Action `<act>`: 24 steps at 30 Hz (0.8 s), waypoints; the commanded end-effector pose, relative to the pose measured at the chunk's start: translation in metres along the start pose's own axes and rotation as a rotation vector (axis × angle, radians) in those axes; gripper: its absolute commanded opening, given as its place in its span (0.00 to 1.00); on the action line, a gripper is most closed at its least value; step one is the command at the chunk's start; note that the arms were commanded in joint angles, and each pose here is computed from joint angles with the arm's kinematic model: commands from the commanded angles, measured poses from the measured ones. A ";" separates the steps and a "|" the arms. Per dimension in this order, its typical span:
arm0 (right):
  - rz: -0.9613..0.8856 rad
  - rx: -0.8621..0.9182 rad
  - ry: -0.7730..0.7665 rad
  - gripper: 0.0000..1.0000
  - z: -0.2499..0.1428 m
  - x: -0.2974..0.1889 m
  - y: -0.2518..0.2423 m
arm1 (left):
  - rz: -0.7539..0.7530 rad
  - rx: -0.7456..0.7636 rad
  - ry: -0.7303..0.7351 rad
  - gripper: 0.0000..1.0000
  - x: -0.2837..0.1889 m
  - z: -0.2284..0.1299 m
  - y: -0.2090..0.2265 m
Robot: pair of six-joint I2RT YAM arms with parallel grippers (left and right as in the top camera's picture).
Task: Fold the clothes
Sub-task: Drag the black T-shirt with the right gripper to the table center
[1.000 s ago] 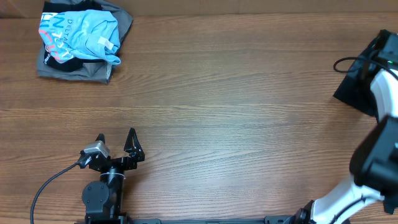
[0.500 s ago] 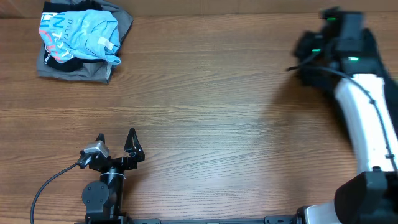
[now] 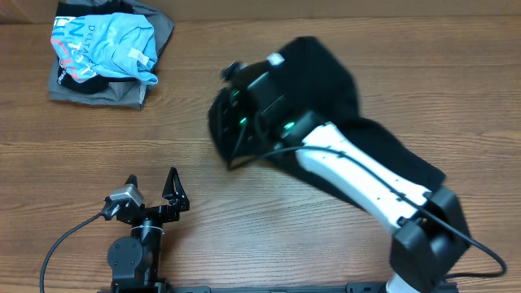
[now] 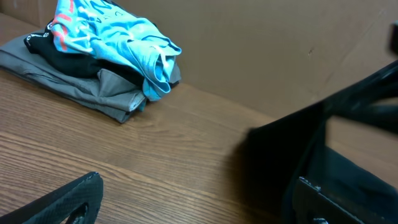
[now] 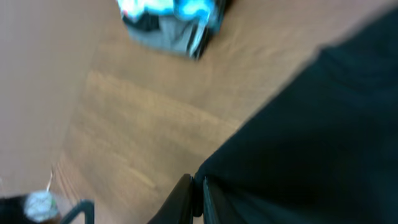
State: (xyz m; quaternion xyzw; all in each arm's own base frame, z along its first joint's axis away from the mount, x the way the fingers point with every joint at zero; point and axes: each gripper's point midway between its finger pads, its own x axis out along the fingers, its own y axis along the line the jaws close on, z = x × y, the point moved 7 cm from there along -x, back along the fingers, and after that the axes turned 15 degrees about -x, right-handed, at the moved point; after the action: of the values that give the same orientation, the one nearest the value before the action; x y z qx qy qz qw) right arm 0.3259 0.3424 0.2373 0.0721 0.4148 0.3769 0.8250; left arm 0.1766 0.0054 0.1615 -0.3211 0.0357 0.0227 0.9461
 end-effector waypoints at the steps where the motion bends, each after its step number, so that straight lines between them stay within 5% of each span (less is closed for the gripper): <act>1: 0.022 0.009 -0.031 0.16 0.006 -0.005 0.016 | -0.006 0.016 -0.002 1.00 0.000 -0.001 0.000; 3: 0.027 0.005 -0.033 0.45 0.007 -0.008 0.019 | -0.006 0.016 -0.002 1.00 0.000 -0.001 0.000; 7: -0.010 0.018 -0.038 0.53 0.013 -0.027 0.003 | -0.006 0.017 -0.002 1.00 0.000 -0.001 0.000; 12: -0.141 0.114 -0.074 0.99 0.031 -0.102 -0.052 | -0.006 0.017 -0.002 1.00 0.000 -0.001 0.000; 19: -0.327 0.265 -0.005 1.00 0.007 -0.195 -0.115 | -0.006 0.017 -0.002 1.00 0.000 -0.001 0.000; 24: -0.422 0.392 0.129 1.00 -0.025 -0.218 -0.140 | -0.006 0.016 -0.002 1.00 0.000 -0.001 0.000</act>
State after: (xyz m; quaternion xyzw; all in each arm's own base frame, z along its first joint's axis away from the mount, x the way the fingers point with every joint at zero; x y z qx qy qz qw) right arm 0.3063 0.1000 0.3004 0.1282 0.5250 0.1238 0.8322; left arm 0.1766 0.0054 0.1616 -0.3211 0.0355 0.0227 0.9461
